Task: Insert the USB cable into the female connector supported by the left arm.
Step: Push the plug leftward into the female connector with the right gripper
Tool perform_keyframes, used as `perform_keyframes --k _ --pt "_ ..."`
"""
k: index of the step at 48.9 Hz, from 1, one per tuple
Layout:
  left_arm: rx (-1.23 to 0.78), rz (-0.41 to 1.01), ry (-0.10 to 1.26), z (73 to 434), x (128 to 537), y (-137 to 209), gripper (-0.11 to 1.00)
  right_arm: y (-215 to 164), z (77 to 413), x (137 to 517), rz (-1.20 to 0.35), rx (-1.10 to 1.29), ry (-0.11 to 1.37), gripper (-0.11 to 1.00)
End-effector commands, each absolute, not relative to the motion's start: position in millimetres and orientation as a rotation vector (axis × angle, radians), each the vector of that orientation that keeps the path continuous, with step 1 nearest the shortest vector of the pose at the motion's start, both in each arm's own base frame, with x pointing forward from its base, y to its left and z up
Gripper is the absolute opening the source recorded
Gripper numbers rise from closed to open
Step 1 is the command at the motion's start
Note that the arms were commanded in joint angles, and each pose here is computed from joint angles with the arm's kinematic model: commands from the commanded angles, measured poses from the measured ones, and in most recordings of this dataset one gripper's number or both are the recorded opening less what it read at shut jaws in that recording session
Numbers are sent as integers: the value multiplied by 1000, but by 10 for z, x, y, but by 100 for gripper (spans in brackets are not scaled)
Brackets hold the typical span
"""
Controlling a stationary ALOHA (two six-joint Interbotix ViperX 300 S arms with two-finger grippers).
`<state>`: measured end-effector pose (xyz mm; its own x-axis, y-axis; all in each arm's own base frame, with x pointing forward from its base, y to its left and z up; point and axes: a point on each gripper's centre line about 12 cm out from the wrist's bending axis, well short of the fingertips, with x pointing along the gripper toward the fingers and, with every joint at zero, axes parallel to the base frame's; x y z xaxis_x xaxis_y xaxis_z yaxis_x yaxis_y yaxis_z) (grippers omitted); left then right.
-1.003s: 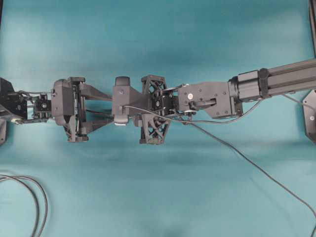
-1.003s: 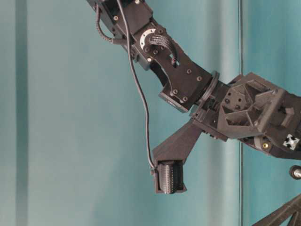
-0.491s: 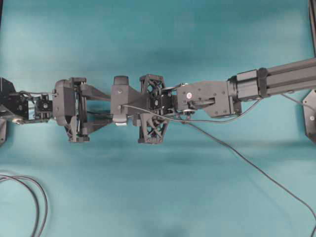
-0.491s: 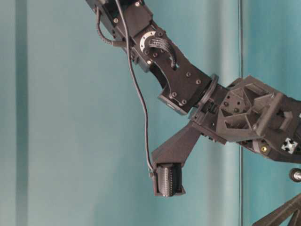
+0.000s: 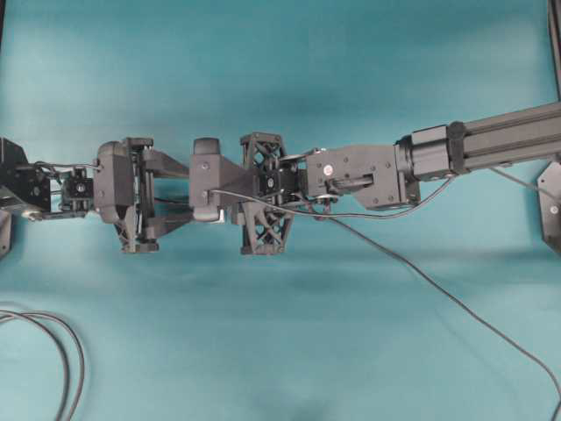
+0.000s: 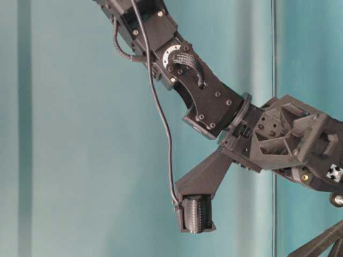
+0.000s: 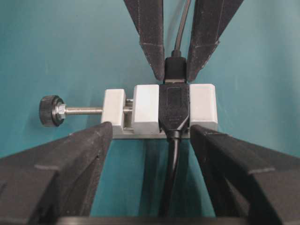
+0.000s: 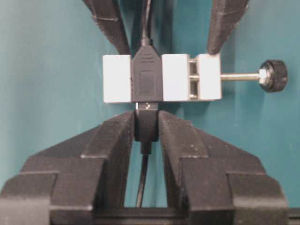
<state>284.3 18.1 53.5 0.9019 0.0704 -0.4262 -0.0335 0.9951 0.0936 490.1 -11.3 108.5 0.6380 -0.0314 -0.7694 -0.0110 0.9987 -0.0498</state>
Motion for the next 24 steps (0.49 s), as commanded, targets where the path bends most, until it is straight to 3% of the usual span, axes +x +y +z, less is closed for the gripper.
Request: perform_keyframes --k 1,24 --pt "99 49 405 602 2923 178 84 -123 1344 5034 -8 -67 799 21" --pt "125 35 382 637 3033 163 84 -116 1310 5084 8 -104 800 21"
